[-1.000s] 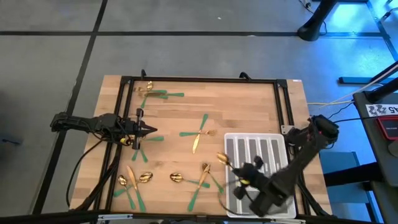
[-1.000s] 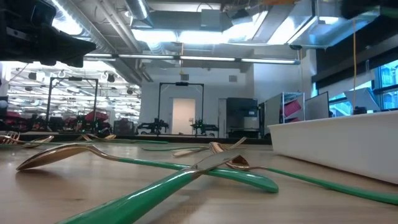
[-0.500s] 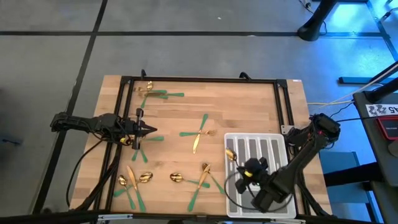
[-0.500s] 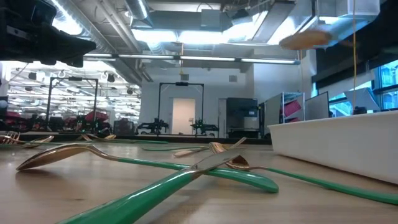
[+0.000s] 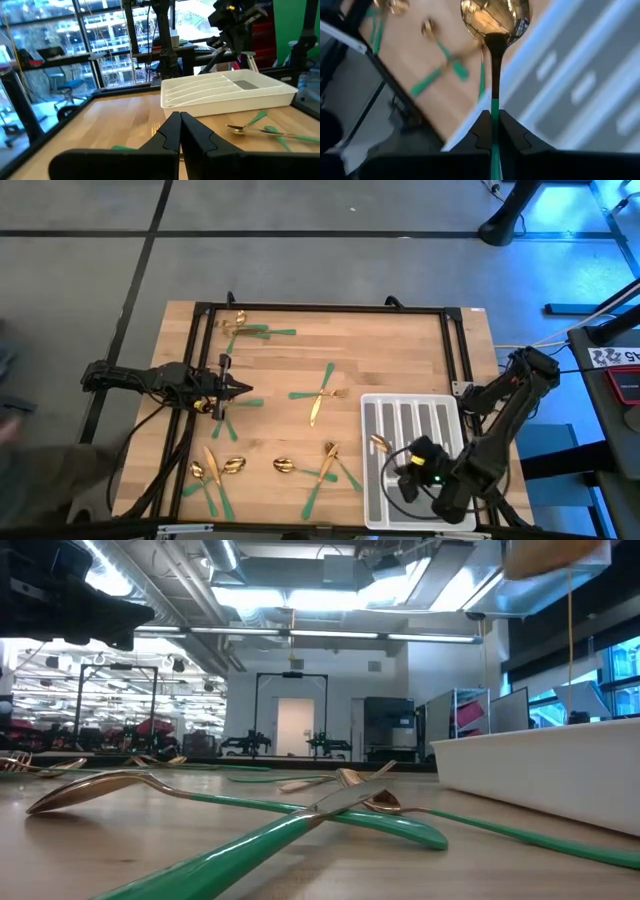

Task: Sort silverware
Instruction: Put the middle right green spoon into the silverware rack

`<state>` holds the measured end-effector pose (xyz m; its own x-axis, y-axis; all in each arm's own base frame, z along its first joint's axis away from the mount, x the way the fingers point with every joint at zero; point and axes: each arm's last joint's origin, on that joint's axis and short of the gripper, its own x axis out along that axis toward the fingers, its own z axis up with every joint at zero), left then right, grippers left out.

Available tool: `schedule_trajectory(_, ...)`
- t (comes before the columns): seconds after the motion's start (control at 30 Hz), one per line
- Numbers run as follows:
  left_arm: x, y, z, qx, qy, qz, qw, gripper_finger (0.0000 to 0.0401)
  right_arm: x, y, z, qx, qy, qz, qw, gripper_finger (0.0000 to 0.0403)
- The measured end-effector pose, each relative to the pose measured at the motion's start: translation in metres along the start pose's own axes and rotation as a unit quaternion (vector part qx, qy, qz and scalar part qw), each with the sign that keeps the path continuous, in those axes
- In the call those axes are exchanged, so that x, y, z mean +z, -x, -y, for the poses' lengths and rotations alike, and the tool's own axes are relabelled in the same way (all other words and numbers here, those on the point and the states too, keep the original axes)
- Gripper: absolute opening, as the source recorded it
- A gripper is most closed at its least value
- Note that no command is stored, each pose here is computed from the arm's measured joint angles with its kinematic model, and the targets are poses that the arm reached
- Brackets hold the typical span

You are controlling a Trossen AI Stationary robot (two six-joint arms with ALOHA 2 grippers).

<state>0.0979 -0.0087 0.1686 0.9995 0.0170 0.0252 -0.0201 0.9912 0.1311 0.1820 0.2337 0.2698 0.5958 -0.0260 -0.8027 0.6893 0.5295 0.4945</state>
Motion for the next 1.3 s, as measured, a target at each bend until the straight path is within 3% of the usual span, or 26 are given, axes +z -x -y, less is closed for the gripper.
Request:
schedule_trajectory(0.1,0.000,0.000,0.000,0.000,0.010,-0.002,1.000,0.0000,-0.009,0.003,0.006,-0.031,-0.042,-0.076,0.996,0.0005)
schedule_trajectory(0.2,0.000,0.000,0.000,0.000,0.001,-0.002,1.000,0.0000,-0.014,-0.001,0.013,-0.086,-0.067,-0.164,0.980,0.0005)
schedule_trajectory(0.43,-0.001,0.000,0.000,0.000,0.005,-0.002,1.000,0.0000,0.010,-0.013,0.006,-0.129,-0.100,-0.245,0.956,0.0005)
schedule_trajectory(0.6,0.000,0.000,0.000,0.000,0.029,-0.002,1.000,0.0000,0.032,-0.010,0.009,-0.209,-0.118,-0.267,0.933,0.0005)
schedule_trajectory(0.73,-0.001,0.000,0.000,0.000,0.030,-0.002,1.000,0.0000,0.054,0.000,0.018,-0.297,-0.132,-0.238,0.915,0.0005)
schedule_trajectory(0.9,0.000,0.000,0.000,0.000,0.038,-0.002,0.999,0.0000,0.073,0.002,0.022,-0.362,-0.118,-0.217,0.899,0.0005)
schedule_trajectory(1.0,-0.001,0.000,0.000,0.000,0.041,-0.003,0.999,0.0000,0.075,-0.008,0.023,-0.403,-0.104,-0.237,0.878,0.0005)
schedule_trajectory(1.3,0.000,0.000,0.000,0.000,0.041,-0.002,0.999,0.0000,0.070,-0.061,0.018,-0.453,-0.050,-0.274,0.847,0.0005)
